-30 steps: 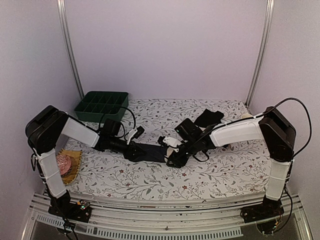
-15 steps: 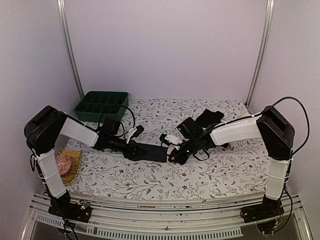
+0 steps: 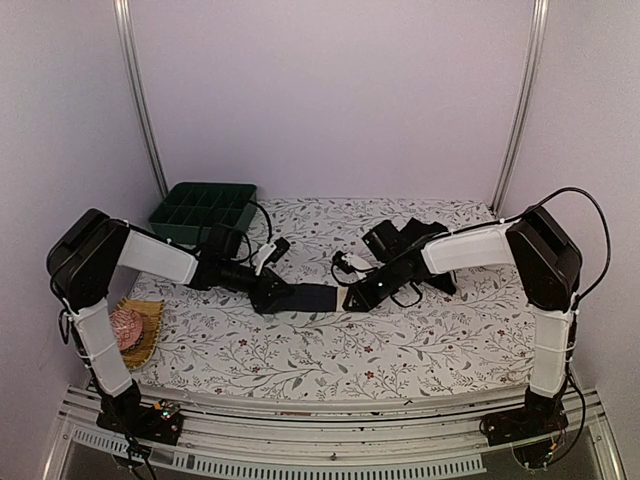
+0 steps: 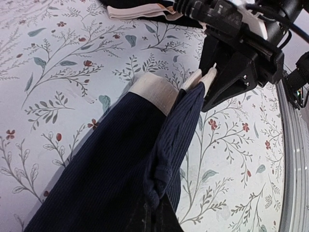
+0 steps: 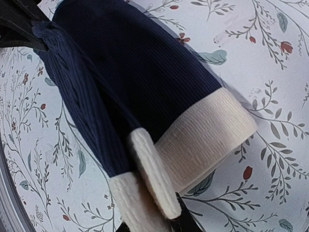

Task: Roll the underwear
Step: Fold the underwear at the center of the board, then smooth out the underwear at the center of the board, then adjust the underwear at the center of the board, then rotate the underwear at the center of the board, then pick up the underwear from the center of the board.

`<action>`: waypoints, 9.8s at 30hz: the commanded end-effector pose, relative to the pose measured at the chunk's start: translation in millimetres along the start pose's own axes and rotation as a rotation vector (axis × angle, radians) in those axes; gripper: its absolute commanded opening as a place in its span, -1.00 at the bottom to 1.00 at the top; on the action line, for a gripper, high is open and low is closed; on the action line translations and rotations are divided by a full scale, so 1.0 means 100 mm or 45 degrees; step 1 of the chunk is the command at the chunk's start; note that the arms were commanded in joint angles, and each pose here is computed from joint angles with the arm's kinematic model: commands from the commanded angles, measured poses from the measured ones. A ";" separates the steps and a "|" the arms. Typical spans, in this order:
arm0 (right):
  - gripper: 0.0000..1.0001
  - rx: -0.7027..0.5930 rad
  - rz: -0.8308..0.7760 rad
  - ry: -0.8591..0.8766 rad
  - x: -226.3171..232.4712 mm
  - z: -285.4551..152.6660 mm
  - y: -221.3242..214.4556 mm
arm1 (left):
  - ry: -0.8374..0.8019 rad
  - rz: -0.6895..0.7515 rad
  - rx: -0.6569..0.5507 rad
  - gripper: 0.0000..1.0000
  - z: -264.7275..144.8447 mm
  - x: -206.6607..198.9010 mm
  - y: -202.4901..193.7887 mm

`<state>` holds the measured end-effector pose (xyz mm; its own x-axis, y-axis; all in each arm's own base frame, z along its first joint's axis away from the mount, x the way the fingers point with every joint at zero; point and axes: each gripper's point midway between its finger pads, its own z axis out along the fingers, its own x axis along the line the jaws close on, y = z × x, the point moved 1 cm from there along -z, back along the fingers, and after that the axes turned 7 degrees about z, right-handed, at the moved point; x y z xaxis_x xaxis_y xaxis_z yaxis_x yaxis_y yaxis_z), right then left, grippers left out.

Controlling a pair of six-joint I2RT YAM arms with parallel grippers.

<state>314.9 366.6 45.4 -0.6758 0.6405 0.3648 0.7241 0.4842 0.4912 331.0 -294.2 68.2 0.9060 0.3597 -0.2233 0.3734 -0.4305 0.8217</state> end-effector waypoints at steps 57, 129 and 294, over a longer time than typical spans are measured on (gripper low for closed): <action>-0.10 -0.083 0.138 -0.350 -0.78 0.45 0.51 | 0.305 -0.319 -0.010 -0.30 -0.26 0.74 -0.10; -0.22 -0.252 0.146 -0.017 -0.30 0.04 1.04 | 0.021 -0.132 -0.080 0.84 -0.31 0.23 0.60; -0.95 0.074 -0.744 -0.119 0.68 0.04 -0.49 | -0.132 0.477 -0.303 0.97 -0.30 -0.88 0.12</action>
<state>260.2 393.7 32.5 -0.9402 0.2748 -0.2015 0.1292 0.8347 0.5353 256.1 -304.7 110.7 0.9885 0.1362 -0.0652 0.1082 -0.3382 0.9348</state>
